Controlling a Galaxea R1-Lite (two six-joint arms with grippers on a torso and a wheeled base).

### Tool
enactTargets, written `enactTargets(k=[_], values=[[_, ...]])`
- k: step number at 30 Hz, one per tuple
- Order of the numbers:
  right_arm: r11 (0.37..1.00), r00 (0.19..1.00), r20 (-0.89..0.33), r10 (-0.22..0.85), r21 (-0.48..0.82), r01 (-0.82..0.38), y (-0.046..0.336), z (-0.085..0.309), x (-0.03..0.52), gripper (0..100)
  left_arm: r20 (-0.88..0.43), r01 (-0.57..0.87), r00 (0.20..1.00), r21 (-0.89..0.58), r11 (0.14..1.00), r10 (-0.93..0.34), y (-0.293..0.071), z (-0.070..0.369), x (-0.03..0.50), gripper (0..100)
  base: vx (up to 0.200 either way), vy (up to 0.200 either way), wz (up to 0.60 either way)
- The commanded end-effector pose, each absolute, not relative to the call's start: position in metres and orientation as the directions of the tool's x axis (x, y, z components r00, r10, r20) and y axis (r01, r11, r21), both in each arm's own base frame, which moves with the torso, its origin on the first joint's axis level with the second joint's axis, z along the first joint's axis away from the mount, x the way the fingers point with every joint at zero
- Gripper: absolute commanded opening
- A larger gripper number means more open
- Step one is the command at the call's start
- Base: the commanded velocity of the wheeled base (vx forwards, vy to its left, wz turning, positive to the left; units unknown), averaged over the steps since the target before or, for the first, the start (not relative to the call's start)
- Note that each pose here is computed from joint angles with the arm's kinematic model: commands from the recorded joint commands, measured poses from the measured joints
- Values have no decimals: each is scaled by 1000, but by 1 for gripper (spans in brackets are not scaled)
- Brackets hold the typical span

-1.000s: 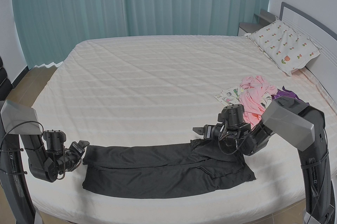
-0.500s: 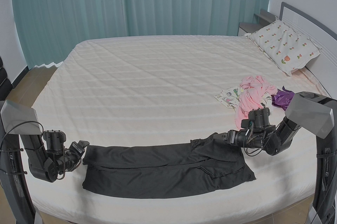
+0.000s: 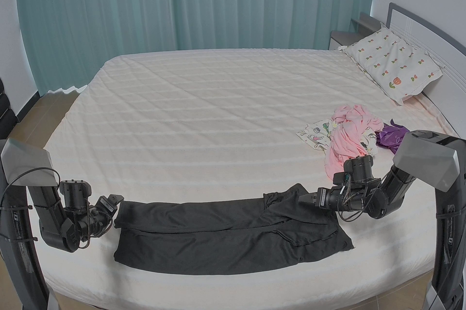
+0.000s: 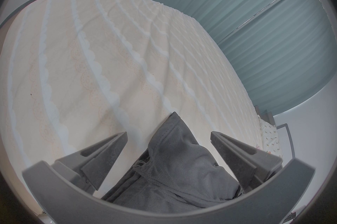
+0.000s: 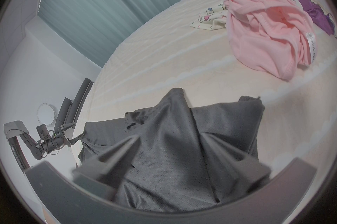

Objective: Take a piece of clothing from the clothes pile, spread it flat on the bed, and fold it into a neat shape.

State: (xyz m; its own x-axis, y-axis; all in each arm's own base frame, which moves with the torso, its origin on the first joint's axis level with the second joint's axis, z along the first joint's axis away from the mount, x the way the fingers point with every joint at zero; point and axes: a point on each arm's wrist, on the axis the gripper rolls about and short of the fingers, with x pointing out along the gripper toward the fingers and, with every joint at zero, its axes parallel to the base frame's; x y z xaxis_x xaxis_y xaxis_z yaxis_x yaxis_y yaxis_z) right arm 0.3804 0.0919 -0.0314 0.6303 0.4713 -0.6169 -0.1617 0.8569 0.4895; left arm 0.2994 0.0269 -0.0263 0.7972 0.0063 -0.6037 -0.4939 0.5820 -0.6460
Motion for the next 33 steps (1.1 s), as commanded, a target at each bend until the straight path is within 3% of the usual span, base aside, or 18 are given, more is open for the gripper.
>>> enactTargets(k=[1,10,17,33], values=[[859,621,-630,467,489,-150,90,-38,380,0,-604,-495,797,-646,581,7,27,-27,299,100,0,0,0],[861,638,-629,444,497,-109,73,-30,375,0,-604,-495,797,-646,581,7,27,-27,299,100,0,0,0],[831,604,-626,494,543,-118,61,-22,356,0,-604,-495,797,-646,581,7,27,-27,299,100,0,0,0],[854,553,-688,470,512,-90,52,-37,335,0,-604,-495,797,-646,581,7,27,-27,299,100,0,0,0]])
